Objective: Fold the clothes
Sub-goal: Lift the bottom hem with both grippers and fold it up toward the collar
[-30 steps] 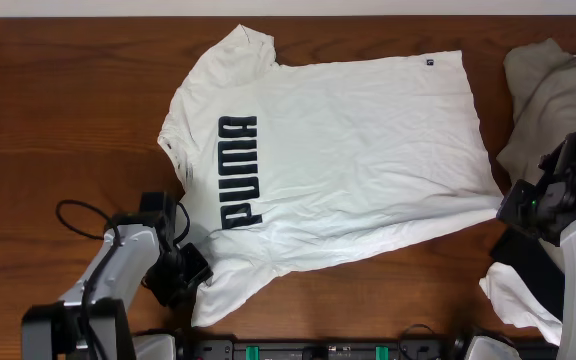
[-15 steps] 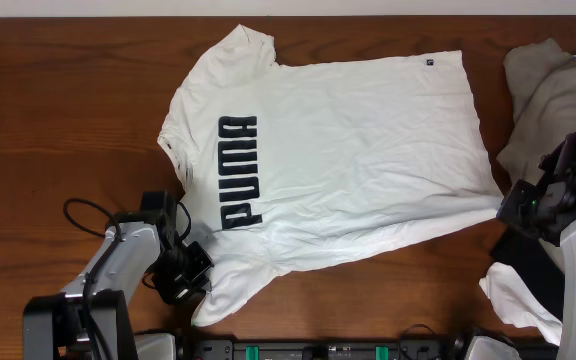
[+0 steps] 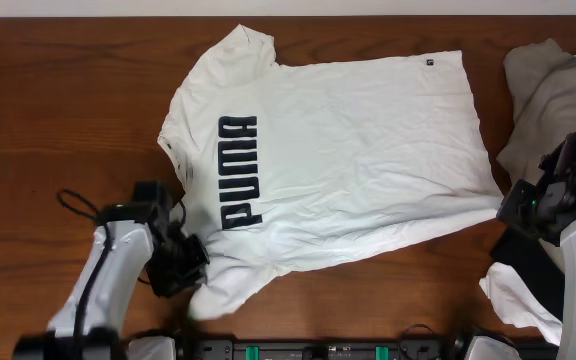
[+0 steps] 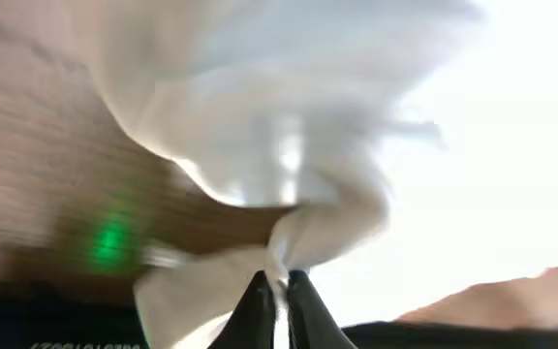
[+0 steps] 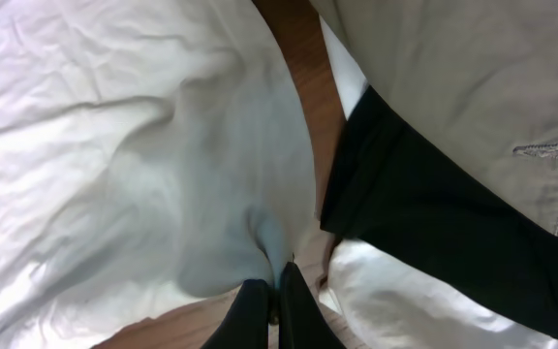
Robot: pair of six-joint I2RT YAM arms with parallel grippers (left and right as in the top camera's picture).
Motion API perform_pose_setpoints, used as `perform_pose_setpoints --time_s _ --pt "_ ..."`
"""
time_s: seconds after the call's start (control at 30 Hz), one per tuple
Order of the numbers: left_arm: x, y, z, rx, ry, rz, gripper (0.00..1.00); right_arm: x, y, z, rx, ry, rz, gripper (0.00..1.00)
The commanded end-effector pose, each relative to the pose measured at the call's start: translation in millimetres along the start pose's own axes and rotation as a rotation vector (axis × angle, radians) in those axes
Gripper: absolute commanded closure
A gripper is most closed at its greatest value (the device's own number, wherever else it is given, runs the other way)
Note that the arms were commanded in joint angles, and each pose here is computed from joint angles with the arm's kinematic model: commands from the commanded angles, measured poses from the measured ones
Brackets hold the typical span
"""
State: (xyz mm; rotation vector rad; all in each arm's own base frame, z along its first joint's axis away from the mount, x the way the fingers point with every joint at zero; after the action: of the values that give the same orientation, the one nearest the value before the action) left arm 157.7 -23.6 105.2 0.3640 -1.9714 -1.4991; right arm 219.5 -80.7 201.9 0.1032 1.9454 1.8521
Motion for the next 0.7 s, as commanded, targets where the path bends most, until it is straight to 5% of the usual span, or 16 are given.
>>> perform_pose_setpoints --time_s 0.0,0.23,0.67 --pt "2 32 -15 0.094 -0.109 -0.094 0.94 -5 7 -4 0.017 0.005 -0.030 0.99" --pt "20 73 -27 0.233 -0.173 -0.195 0.94 -5 7 -4 0.019 0.005 -0.028 0.99" --pt "20 128 -20 0.252 -0.146 -0.415 0.94 -1 7 -5 0.025 0.001 -0.007 0.99"
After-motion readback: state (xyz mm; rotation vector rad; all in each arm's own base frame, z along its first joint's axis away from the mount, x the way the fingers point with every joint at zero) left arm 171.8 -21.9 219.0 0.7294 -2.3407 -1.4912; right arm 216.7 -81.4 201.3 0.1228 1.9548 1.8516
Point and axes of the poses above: each gripper's point midway between its finger pads, its own y axis back along the fingers, its own z axis along the line the jaws close on, x = y × z, the point moved 7 cm from there along y, back along the fingers, and after that the axes turned 10 degrees about y, right-handed, at the moved point
